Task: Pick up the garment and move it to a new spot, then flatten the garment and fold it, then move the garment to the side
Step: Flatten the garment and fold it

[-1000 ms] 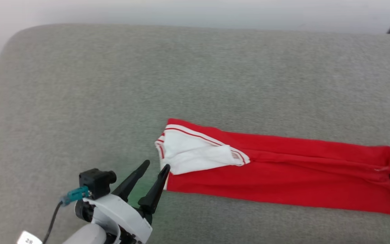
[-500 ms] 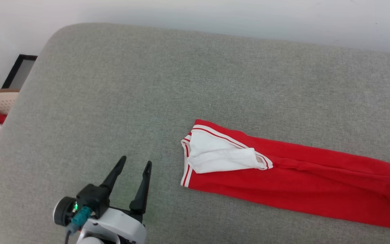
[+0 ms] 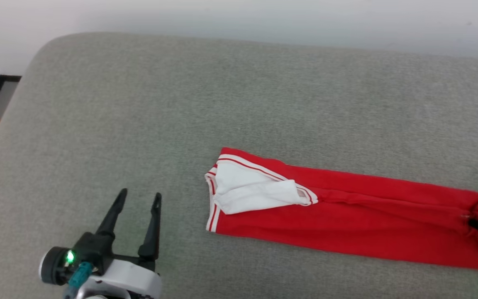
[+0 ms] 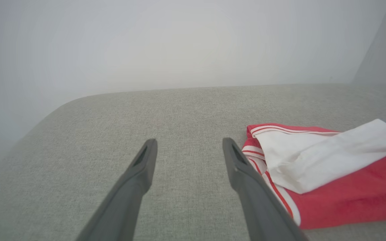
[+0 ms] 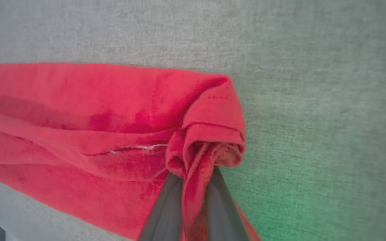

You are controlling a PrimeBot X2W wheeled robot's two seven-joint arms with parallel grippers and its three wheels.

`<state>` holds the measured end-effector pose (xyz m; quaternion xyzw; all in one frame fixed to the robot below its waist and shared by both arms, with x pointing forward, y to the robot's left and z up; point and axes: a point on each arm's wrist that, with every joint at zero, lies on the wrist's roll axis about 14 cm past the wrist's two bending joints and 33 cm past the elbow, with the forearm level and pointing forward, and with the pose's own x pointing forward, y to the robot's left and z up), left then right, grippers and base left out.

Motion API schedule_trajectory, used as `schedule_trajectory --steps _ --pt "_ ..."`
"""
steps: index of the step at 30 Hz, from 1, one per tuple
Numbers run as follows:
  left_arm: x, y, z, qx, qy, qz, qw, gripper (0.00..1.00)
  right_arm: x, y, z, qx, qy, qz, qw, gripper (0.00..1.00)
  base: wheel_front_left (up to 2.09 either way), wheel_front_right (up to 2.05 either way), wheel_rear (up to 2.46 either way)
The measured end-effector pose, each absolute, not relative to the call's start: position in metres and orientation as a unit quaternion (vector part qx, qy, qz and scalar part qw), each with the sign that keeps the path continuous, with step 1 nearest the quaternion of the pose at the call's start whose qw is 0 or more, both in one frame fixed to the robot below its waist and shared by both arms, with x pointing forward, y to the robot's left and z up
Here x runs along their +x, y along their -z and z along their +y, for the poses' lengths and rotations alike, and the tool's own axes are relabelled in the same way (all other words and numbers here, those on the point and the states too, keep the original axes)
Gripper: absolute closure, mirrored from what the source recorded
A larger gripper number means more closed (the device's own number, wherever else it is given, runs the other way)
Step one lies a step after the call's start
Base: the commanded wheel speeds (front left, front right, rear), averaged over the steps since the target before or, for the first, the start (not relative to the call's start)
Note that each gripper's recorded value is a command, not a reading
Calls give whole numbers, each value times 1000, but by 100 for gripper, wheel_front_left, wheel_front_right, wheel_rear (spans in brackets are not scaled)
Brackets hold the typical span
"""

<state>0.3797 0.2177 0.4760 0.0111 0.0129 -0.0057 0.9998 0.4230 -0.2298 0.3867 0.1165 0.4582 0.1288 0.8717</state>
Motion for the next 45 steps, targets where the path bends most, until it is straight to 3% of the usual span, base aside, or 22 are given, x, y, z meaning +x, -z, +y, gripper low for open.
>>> schedule_trajectory --steps 5,9,14,17,25,28,36,45 --pt "384 -477 214 8 8 8 1000 0 428 -403 -263 124 -84 422 894 100 0 0 0" --pt "394 -482 206 4 18 -4 1000 0 430 -429 -340 98 10 380 920 100 0 0 0" --pt "400 -477 196 3 34 1 999 0 417 -445 -411 91 107 352 925 100 0 0 0" --pt "401 -477 196 2 36 0 999 0 416 -452 -418 96 118 340 928 100 0 0 0" --pt "393 -480 194 -1 36 -2 999 0 431 -461 -347 96 12 335 937 100 0 0 0" --pt "385 -480 194 -7 33 -1 999 0 432 -474 -285 72 -87 335 936 100 0 0 0" --pt "370 -478 198 -25 14 3 1000 0 426 -489 -159 43 -261 336 904 100 0 0 0" --pt "357 -474 207 -44 -12 10 999 0 430 -474 -73 24 -347 352 869 100 0 0 0"
